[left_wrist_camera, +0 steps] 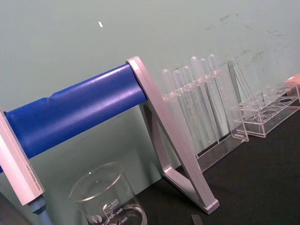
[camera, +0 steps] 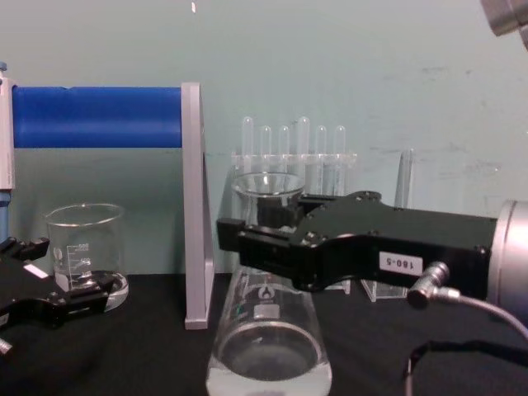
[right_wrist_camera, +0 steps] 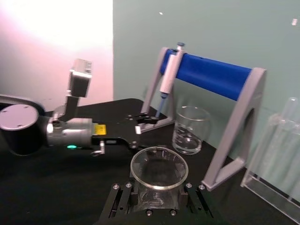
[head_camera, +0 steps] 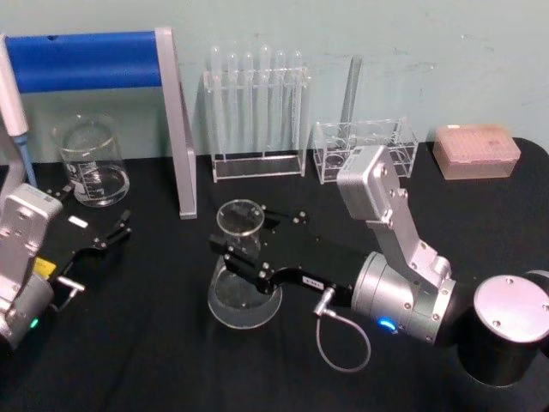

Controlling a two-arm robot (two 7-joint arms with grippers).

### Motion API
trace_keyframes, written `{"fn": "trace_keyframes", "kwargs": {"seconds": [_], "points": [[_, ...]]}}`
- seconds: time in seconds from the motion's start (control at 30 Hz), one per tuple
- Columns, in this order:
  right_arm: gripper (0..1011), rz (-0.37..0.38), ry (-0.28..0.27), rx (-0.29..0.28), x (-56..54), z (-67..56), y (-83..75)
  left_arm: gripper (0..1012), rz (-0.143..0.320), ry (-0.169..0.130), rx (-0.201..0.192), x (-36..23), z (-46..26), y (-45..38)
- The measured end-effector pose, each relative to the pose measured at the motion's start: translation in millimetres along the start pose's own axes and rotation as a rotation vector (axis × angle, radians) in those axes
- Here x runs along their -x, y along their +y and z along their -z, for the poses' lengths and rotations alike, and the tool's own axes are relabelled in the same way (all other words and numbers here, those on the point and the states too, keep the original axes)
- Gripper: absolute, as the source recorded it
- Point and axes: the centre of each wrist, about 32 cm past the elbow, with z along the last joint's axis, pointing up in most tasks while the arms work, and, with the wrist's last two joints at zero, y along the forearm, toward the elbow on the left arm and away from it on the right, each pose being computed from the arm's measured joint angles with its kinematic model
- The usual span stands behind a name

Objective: Grasp the erlenmeyer flask with one hand, shake it three times, then place it back.

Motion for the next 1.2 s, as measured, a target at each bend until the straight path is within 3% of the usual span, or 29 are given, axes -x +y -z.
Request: {"fn": "trace_keyframes", "kwargs": {"seconds": [0.3, 0.83, 1.2], "points": [[449, -0.024, -0.008, -0.004, -2.0, -0.1, 0.5, 1001, 0.000, 0.000, 0.000, 0.0, 0.0, 0.0], [449, 0.275, -0.018, -0.006, -37.8, 0.8, 2.0, 1001, 0.000, 0.000, 0.000, 0.0, 0.0, 0.0], [450, 0.457, -0.013, -0.001, -55.1, 4.0, -1.0, 1001, 0.000, 0.000, 0.000, 0.0, 0.0, 0.0]]}}
